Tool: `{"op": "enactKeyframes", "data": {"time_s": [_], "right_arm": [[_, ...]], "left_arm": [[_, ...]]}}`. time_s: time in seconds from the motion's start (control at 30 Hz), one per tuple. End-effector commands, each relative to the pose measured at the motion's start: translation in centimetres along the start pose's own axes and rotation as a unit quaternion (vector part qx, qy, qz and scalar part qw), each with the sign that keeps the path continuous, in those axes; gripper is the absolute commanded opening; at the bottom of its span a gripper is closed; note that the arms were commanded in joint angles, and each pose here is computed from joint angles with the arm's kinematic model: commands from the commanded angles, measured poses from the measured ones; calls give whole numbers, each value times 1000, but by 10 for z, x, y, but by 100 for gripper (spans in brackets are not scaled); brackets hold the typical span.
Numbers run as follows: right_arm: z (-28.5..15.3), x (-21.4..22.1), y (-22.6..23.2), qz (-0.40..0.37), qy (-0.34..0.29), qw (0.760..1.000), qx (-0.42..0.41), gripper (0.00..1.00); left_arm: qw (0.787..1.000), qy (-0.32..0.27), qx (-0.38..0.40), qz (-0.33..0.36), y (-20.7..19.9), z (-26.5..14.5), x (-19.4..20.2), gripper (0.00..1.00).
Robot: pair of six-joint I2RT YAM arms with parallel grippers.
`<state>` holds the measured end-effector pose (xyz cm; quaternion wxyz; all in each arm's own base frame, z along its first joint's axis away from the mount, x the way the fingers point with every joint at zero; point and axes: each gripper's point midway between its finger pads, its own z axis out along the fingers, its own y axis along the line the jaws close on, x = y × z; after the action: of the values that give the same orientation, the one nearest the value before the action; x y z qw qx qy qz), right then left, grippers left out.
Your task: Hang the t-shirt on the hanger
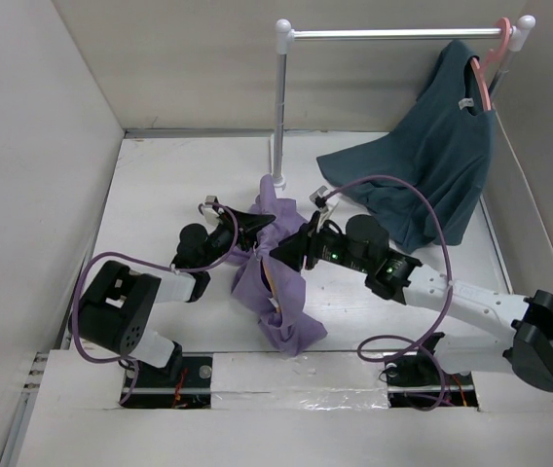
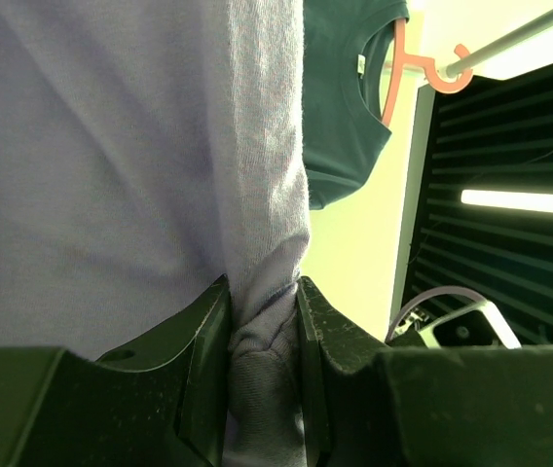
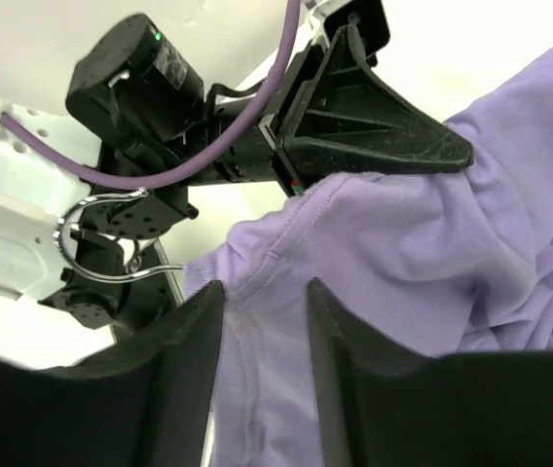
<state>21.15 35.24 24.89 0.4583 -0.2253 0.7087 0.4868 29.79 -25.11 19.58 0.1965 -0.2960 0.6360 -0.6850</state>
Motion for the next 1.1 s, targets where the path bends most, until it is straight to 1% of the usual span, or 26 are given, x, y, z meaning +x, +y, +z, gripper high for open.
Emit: {"op": "enactKeyframes", "data": {"time_s": [0.0, 0.07, 0.1, 0.2, 0.3, 0.33, 0.37, 0.4, 0.43, 0.5, 0.53, 0.73, 0.8, 0.87, 0.9, 0.93, 0.97, 1.07], "right_arm": [[5, -16, 16, -5, -17, 999, -46, 57], [5, -14, 18, -3, -10, 999, -50, 64], [4, -11, 18, 3, -8, 999, -53, 66], [3, -7, 22, 11, -5, 998, -68, 68], [3, -6, 18, 19, -10, 998, -59, 49], [4, -8, 19, 20, -16, 998, -61, 33], [6, -7, 18, 22, -13, 998, -60, 28], [7, -7, 18, 22, -11, 998, -60, 24], [8, -13, 21, 20, -14, 998, -61, 11], [11, -19, 15, 23, -22, 998, -52, 2], [12, -24, 12, 23, -27, 998, -48, 0], [9, -84, 2, 29, -85, 996, -29, 0], [8, -103, 7, 22, -95, 995, -32, 0], [9, -115, -6, 23, -108, 994, -4, 0], [12, -123, -6, 23, -113, 993, -3, 0], [14, -124, -17, 26, -109, 994, 10, 0], [24, -115, -25, 28, -94, 995, 15, 0], [35, -105, -43, 37, -79, 996, 33, 0]], "left_arm": [[971, 54, 209, 103, -100, -29, 38, 0], [971, 55, 206, 103, -99, -28, 38, 0], [971, 56, 208, 103, -100, -28, 38, 0], [971, 55, 208, 101, -99, -27, 37, 0], [970, 60, 213, 98, -99, -28, 38, 0], [969, 62, 218, 99, -101, -29, 39, 0], [969, 61, 219, 100, -102, -30, 40, 0], [969, 60, 217, 101, -101, -30, 40, 0], [970, 59, 211, 102, -99, -29, 39, 0], [970, 61, 212, 105, -99, -31, 41, 0], [970, 61, 211, 108, -98, -31, 41, 0], [971, 63, 196, 120, -90, -32, 43, 0], [972, 61, 191, 123, -88, -31, 42, 0], [972, 69, 187, 122, -86, -31, 44, 0], [971, 71, 191, 122, -87, -32, 45, 0], [970, 75, 198, 120, -91, -34, 47, 0], [969, 76, 201, 120, -92, -35, 47, 0], [968, 89, 203, 118, -95, -36, 52, 0]]}}
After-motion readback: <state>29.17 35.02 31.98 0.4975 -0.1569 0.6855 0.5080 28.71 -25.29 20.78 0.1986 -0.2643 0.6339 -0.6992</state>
